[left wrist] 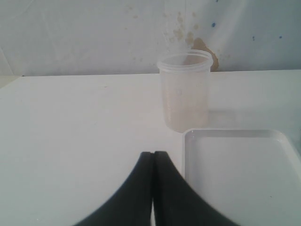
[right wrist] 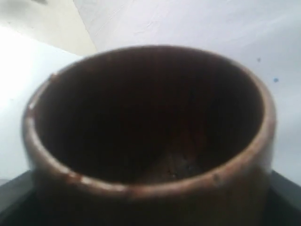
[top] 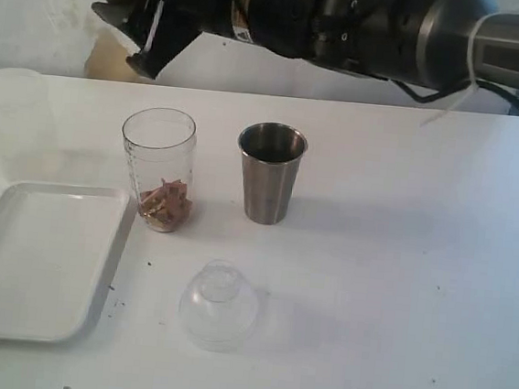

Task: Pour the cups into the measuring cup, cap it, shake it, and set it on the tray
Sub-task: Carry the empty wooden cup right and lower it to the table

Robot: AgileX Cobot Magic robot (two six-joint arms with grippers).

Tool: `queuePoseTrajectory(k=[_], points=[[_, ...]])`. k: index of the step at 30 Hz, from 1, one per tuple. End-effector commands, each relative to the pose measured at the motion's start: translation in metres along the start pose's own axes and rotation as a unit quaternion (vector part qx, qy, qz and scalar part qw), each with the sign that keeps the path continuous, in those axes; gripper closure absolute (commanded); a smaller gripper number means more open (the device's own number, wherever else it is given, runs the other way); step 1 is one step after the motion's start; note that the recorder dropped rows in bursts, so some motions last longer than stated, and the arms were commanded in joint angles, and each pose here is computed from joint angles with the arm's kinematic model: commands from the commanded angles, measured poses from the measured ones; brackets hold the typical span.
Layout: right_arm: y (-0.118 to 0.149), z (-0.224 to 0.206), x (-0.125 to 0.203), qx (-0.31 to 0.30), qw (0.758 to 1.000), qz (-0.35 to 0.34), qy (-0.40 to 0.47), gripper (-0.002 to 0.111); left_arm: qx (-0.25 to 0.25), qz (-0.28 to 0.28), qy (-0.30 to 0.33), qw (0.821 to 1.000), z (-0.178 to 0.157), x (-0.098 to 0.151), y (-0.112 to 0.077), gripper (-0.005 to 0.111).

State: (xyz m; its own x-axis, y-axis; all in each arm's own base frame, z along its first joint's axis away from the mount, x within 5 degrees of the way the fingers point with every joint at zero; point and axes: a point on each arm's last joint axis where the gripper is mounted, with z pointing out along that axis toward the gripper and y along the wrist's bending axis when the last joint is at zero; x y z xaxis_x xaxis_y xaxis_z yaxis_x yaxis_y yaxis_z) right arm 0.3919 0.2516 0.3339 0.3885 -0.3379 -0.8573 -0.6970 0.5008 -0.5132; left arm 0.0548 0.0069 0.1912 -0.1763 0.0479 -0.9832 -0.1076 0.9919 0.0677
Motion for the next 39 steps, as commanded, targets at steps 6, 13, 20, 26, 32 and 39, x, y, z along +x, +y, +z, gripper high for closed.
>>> queuePoseTrajectory(k=[6,13,20,26,32,39], points=[[-0.047,-0.092,0.008,0.094,0.976,0.186,0.061,0.108,0.0,0.002,-0.005,1.0,0.0,0.0,0.0,0.107],[-0.095,-0.187,0.097,0.178,0.944,0.268,0.072,0.108,0.0,0.002,-0.005,1.0,0.0,0.0,0.0,0.107],[-0.076,-0.203,0.198,0.204,0.936,0.258,0.124,0.108,0.0,0.002,-0.005,1.0,0.0,0.0,0.0,0.107],[-0.053,-0.196,0.262,0.199,0.923,0.283,0.166,0.108,0.0,0.002,-0.005,1.0,0.0,0.0,0.0,0.107],[-0.031,-0.192,0.301,0.189,0.923,0.294,0.16,0.108,0.0,0.002,-0.005,1.0,0.0,0.0,0.0,0.107],[-0.01,-0.186,0.32,0.17,0.923,0.325,0.113,0.108,0.0,0.002,-0.005,1.0,0.0,0.0,0.0,0.107]])
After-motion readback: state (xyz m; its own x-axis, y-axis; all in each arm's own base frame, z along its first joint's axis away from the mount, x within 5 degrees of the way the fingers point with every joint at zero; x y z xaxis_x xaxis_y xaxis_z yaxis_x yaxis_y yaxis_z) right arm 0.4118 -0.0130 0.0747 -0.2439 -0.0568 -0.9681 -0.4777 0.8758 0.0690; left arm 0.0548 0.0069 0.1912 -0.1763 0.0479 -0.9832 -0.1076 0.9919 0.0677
